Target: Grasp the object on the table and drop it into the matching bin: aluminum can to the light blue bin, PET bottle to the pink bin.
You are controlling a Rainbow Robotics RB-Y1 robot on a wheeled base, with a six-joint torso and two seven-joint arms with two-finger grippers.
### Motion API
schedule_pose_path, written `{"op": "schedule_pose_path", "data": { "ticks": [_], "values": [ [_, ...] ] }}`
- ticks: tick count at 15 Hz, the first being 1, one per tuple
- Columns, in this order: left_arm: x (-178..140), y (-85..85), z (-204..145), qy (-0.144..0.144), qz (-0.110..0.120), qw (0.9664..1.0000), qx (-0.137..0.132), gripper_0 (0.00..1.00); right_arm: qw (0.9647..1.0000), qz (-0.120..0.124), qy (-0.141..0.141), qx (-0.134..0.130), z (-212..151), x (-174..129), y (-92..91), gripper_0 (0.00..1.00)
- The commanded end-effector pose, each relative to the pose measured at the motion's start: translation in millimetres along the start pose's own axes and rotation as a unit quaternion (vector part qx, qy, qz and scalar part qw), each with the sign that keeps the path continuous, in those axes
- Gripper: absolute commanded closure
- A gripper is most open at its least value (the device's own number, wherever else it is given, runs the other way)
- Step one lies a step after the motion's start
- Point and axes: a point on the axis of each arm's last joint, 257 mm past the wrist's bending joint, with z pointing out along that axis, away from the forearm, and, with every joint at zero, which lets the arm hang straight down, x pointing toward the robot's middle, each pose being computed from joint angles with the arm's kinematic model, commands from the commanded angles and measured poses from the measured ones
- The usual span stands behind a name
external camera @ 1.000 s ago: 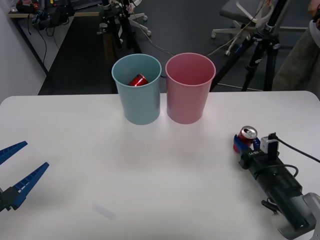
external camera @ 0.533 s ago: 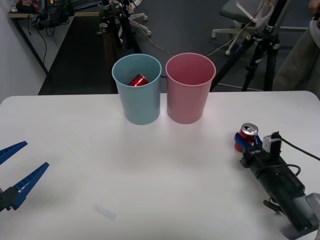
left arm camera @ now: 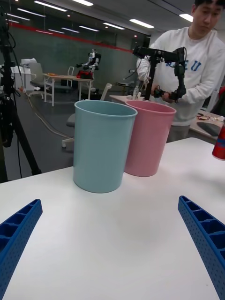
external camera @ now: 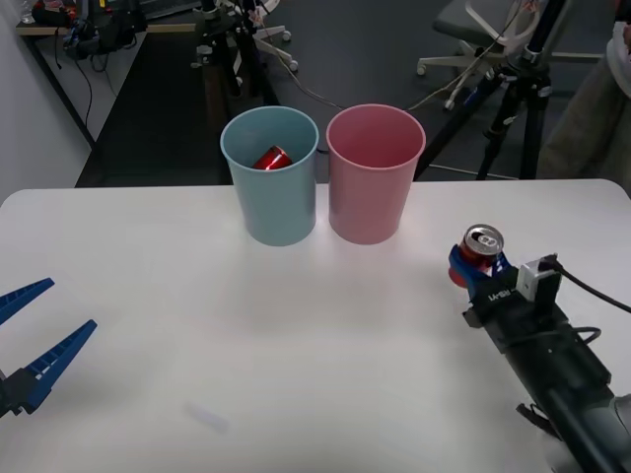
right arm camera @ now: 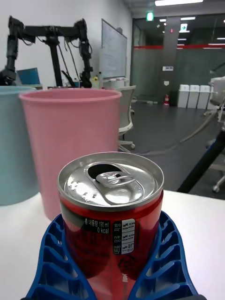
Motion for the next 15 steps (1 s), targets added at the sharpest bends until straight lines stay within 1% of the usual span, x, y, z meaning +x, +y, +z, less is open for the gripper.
{"op": "schedule_pose_path", "data": {
  "ticks": [1, 2, 5, 6, 8, 9, 11, 12, 14, 15],
  "values": [
    [0.0, 0.0, 0.0, 0.0, 0.0, 1.0, 0.0, 0.0, 0.999, 0.03, -0.013, -0.031, -8.2, -30.0, 31.0, 1.0],
    [0.0, 0.0, 0.0, 0.0, 0.0, 1.0, 0.0, 0.0, 0.9982, 0.041, -0.014, -0.042, -11.9, -42.4, 44.6, 1.0],
    [0.0, 0.0, 0.0, 0.0, 0.0, 1.0, 0.0, 0.0, 0.9954, 0.056, -0.021, -0.075, -18.2, -70.8, 75.1, 1.0],
    [0.0, 0.0, 0.0, 0.0, 0.0, 1.0, 0.0, 0.0, 0.9931, 0.066, -0.028, -0.093, -17.7, -83.3, 88.8, 1.0],
    [0.0, 0.0, 0.0, 0.0, 0.0, 1.0, 0.0, 0.0, 0.9894, 0.077, -0.04, -0.117, -15.8, -104.2, 107.7, 1.0],
    [0.0, 0.0, 0.0, 0.0, 0.0, 1.0, 0.0, 0.0, 0.9865, 0.083, -0.048, -0.132, -13.8, -118.3, 120.1, 1.0],
    [0.0, 0.0, 0.0, 0.0, 0.0, 1.0, 0.0, 0.0, 0.9827, 0.087, -0.058, -0.153, -7.9, -135.1, 136.2, 1.0],
    [0.0, 0.0, 0.0, 0.0, 0.0, 1.0, 0.0, 0.0, 0.9797, 0.089, -0.064, -0.167, -1.0, -145.1, 146.3, 1.0],
    [0.0, 0.0, 0.0, 0.0, 0.0, 1.0, 0.0, 0.0, 0.9765, 0.084, -0.077, -0.182, 12.2, -161.2, 158.2, 1.0],
    [0.0, 0.0, 0.0, 0.0, 0.0, 1.0, 0.0, 0.0, 0.9739, 0.089, -0.082, -0.192, 21.5, -168.6, 165.4, 1.0]
  ]
}}
